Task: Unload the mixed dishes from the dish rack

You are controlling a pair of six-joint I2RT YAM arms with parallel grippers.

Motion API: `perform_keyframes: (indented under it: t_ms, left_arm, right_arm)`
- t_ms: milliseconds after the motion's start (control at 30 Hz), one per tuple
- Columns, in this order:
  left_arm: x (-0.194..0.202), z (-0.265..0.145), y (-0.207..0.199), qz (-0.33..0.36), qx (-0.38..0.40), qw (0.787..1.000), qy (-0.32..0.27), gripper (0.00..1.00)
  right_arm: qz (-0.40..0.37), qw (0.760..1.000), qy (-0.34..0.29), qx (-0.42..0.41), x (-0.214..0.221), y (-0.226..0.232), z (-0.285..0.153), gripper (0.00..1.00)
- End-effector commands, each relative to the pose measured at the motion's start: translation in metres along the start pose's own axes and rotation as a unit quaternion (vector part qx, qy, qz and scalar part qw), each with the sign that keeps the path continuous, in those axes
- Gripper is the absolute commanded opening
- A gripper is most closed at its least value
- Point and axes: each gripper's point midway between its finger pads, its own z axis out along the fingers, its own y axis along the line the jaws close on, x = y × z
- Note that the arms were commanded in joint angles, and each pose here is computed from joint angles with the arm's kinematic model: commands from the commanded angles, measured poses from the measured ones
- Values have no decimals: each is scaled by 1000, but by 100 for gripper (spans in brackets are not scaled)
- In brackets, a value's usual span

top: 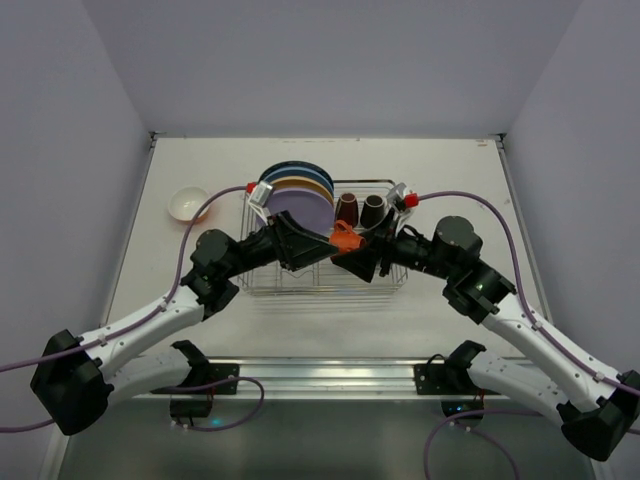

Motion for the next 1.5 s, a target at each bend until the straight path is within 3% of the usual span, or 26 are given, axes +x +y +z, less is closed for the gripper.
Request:
perform_keyframes:
  t_ms: [0,133,267,667,767,933,1133,1233,1333,1367,1467]
  left_arm:
    - [-2,2,-17,19,37,999,-4,64]
    - [0,2,-19,16,41,999,0,45]
    - [0,2,-20,17,43,999,0,38]
    - [4,6,-21,0,58,998,6,34]
    - [8,7,-24,-6,66,998,14,25]
    - [11,3,-29,-7,73,997,17,0]
    - [10,2,-23,-7,55,998,9,0]
    - [6,1,-16,3,33,999,-6,0]
    - [0,0,-16,16,22,999,-22,0]
    - [-2,0,-15,19,17,999,-25,0]
    - [-13,0,-12,40,-16,998,-45,0]
  right_arm:
    - [-38,997,-56,-28,-32,15,-4,35]
    - [-48,996,-58,-47,-32,23,-8,35]
    - [-52,995,-55,-68,-29,31,-12,35]
    - [-42,994,-39,-98,-19,38,-11,36]
    - [-45,993,-48,-93,-23,38,-13,36]
    - [-47,994,-56,-86,-24,36,-14,36]
    - [-47,994,-64,-73,-25,31,-17,39]
    - [-44,995,-67,-65,-23,28,-18,48]
    - [-42,995,-66,-56,-21,24,-18,73]
    - [-41,996,-66,-54,-21,23,-18,95]
    - [-40,996,-59,-46,-17,19,-18,99]
